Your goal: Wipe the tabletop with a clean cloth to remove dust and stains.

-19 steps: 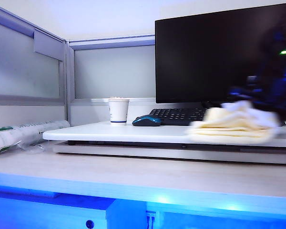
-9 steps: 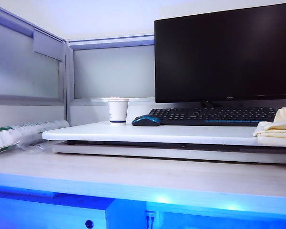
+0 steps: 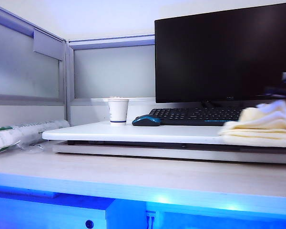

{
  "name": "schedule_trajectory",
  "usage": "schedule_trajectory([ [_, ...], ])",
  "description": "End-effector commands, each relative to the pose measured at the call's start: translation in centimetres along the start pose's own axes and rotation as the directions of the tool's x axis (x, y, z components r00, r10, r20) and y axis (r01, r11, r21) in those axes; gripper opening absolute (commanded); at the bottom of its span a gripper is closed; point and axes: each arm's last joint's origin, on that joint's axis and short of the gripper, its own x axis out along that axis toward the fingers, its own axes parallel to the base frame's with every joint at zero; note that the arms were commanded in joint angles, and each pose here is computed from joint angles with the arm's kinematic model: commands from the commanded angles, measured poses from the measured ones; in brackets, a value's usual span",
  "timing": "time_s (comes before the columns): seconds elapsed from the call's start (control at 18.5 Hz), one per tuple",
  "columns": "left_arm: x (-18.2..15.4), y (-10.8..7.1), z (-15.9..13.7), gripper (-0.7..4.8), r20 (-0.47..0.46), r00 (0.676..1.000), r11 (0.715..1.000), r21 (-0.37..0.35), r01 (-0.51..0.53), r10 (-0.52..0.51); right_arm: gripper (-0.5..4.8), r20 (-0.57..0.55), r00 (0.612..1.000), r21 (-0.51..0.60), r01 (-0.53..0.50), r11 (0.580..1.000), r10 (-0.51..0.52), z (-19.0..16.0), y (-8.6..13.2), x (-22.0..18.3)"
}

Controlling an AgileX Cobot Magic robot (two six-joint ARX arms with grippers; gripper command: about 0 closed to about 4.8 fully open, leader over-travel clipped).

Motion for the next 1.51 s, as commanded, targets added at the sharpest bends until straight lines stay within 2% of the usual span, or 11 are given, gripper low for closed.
schedule_trajectory([
  [0.05, 0.0, 0.0, 0.1, -0.06, 0.006, 1.0, 1.0, 0.004, -0.001, 0.001, -0.09, -0.058, 0.997, 0.0, -0.057, 0.998, 0.057, -1.0, 2.8, 2.1],
  [0.27, 0.0, 0.0, 0.1, -0.06, 0.006, 1.0, 1.0, 0.004, -0.001, 0.001, -0.09, -0.082, 0.987, -0.08, -0.147, 0.986, 0.141, -0.4, 8.7, 4.2],
  [0.43, 0.0, 0.0, 0.1, -0.06, 0.006, 1.0, 1.0, 0.004, -0.001, 0.001, -0.09, -0.089, 0.973, -0.146, -0.225, 0.963, 0.214, 0.0, 14.0, 5.5],
  [0.65, 0.0, 0.0, 0.1, -0.06, 0.006, 1.0, 1.0, 0.004, -0.001, 0.001, -0.09, -0.118, 0.946, -0.172, -0.318, 0.932, 0.301, -0.6, 20.2, 7.0],
  [0.86, 0.0, 0.0, 0.1, -0.06, 0.006, 1.0, 1.0, 0.004, -0.001, 0.001, -0.09, -0.133, 0.923, -0.186, -0.382, 0.905, 0.362, -1.3, 23.7, 7.6],
  [1.08, 0.0, 0.0, 0.1, -0.06, 0.006, 1.0, 1.0, 0.004, -0.001, 0.001, -0.09, -0.149, 0.931, -0.186, -0.358, 0.915, 0.333, -1.5, 23.5, 7.7],
  [1.3, 0.0, 0.0, 0.1, -0.06, 0.006, 1.0, 1.0, 0.004, -0.001, 0.001, -0.09, -0.193, 0.946, -0.157, -0.29, 0.944, 0.259, -0.8, 21.3, 8.2],
  [1.51, 0.0, 0.0, 0.1, -0.06, 0.006, 1.0, 1.0, 0.004, -0.001, 0.001, -0.09, -0.17, 0.956, -0.14, -0.262, 0.955, 0.237, 0.7, 19.7, 8.0],
])
